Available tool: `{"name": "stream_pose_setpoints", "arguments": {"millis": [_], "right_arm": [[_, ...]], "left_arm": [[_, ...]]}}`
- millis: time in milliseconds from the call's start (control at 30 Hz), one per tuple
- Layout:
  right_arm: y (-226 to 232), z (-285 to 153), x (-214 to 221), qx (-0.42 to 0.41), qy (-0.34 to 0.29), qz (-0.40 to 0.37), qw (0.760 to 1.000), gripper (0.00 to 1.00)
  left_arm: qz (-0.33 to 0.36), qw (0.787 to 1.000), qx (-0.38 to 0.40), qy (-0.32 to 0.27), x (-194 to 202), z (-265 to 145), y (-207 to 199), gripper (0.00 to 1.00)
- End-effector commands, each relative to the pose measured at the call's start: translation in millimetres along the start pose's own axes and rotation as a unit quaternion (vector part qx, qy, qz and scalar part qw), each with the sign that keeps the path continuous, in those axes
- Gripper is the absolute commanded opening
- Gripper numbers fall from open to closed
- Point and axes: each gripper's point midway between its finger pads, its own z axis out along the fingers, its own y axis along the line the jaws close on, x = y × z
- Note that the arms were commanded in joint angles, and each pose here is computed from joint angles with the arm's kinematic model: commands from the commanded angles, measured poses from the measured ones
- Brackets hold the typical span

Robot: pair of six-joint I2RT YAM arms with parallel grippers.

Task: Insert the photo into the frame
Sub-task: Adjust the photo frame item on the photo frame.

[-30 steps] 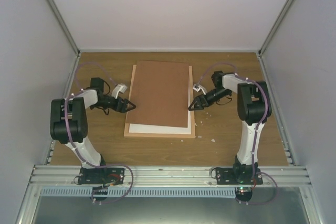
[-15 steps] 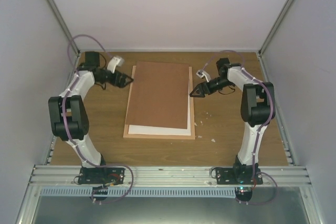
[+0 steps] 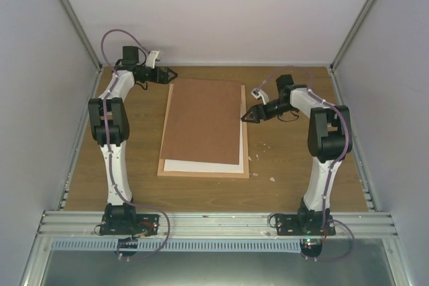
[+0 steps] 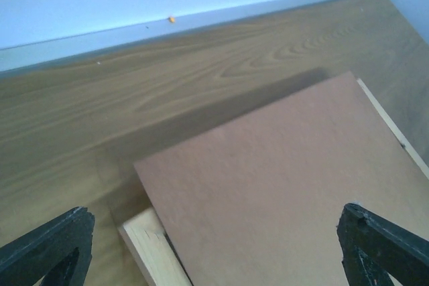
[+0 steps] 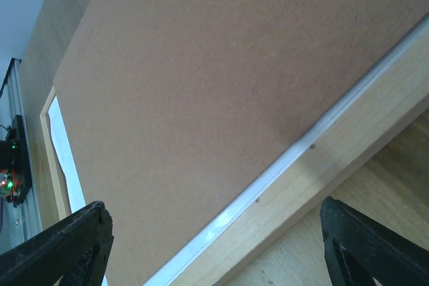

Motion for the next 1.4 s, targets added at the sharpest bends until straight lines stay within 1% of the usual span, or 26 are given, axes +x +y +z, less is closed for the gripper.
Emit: {"name": "stream_pose_setpoints", "arguments": {"millis": [0,67,167,267,367,467,567,700,833,900,1167,1367], "right_arm": [[5.3,-8.6,-2.7,0.003,-0.022,-0.007,1.0,0.84],[5.0,-8.6,3.4,0.007,-0.021,-0.005,1.0,0.84],[2.2,-6.8,14.9,0.018,-0.013,-0.003,1.0,0.84],[-3.5,-6.2,24.3,0.04,-0.002,-0.005,0.999,0.83],[-5.0,-7.2,31.6,0.053,0.003,-0.008,0.999,0.79],[3.7,-9.5,33.1,0.043,0.001,-0.009,0.999,0.77],[9.1,-11.8,34.9,0.041,-0.002,-0.012,0.999,0.77],[10.0,-11.5,39.9,0.045,-0.002,-0.015,0.999,0.76],[9.7,-10.8,43.1,0.047,-0.004,-0.014,0.999,0.73],[9.1,-10.5,44.0,0.049,-0.004,-0.014,0.999,0.72],[7.9,-8.4,48.6,0.049,-0.002,-0.009,0.999,0.72],[7.2,-4.0,54.6,0.041,0.0,-0.006,0.999,0.72]], "left_arm": [[-0.036,0.999,0.029,-0.028,-22.9,16.5,4.4,0.99],[-0.049,0.998,0.035,-0.025,-21.2,19.8,4.2,0.99],[-0.047,0.998,0.026,-0.015,-10.6,15.1,-2.6,0.99],[-0.056,0.998,0.008,0.008,8.9,2.4,-14.7,0.99],[-0.067,0.997,-0.007,0.029,24.0,-13.9,-30.6,0.99],[-0.081,0.995,-0.015,0.049,42.1,-29.9,-48.1,0.99],[-0.096,0.992,-0.02,0.075,62.2,-36.5,-56.8,0.99],[-0.111,0.987,-0.023,0.114,86.1,-35.4,-62.7,0.99],[-0.12,0.984,-0.027,0.131,95.8,-35.7,-62.0,0.99],[-0.111,0.983,-0.022,0.144,99.2,-27.5,-73.3,0.99],[-0.115,0.979,-0.023,0.168,115.2,-17.3,-80.2,0.99],[-0.12,0.977,-0.028,0.175,122.0,-14.8,-79.5,0.99]]}}
